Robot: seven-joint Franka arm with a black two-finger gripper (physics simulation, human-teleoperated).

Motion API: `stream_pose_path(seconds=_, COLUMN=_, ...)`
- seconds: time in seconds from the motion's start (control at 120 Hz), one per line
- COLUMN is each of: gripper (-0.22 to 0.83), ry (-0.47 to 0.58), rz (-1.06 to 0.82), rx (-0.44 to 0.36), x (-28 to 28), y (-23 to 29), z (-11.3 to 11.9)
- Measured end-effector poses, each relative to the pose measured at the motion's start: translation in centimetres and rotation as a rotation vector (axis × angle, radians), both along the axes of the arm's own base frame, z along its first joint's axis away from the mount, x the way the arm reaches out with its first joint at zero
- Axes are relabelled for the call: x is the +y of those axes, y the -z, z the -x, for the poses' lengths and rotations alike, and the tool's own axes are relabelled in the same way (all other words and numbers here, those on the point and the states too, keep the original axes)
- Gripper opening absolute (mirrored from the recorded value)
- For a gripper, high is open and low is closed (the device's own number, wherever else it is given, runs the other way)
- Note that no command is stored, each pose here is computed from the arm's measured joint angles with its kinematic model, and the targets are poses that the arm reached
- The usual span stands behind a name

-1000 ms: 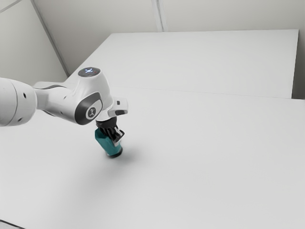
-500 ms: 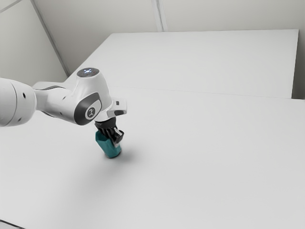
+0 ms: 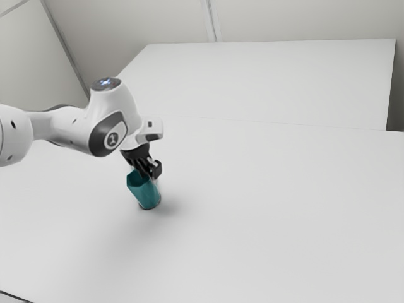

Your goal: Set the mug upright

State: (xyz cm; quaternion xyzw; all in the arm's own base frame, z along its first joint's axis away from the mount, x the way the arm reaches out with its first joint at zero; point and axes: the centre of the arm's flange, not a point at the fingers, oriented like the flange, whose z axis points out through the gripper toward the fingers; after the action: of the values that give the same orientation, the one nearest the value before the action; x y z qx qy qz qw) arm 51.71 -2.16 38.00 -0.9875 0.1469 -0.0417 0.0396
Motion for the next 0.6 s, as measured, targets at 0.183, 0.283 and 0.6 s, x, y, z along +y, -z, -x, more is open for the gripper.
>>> stream_pose_path(seconds=0.183, gripper=0.22, ry=0.007, rz=0.004, rx=-0.048, x=-0.6, y=-4.9, z=-0.6)
stream_pose_path(seconds=0.283, gripper=0.29, ry=0.001, rz=-0.004, rx=-0.084, x=-1.1, y=-9.7, z=-3.8)
stream_pose_path(seconds=0.6, gripper=0.54, ry=-0.109, rz=0.019, rx=0.005, x=0.7, y=-13.7, z=-11.5)
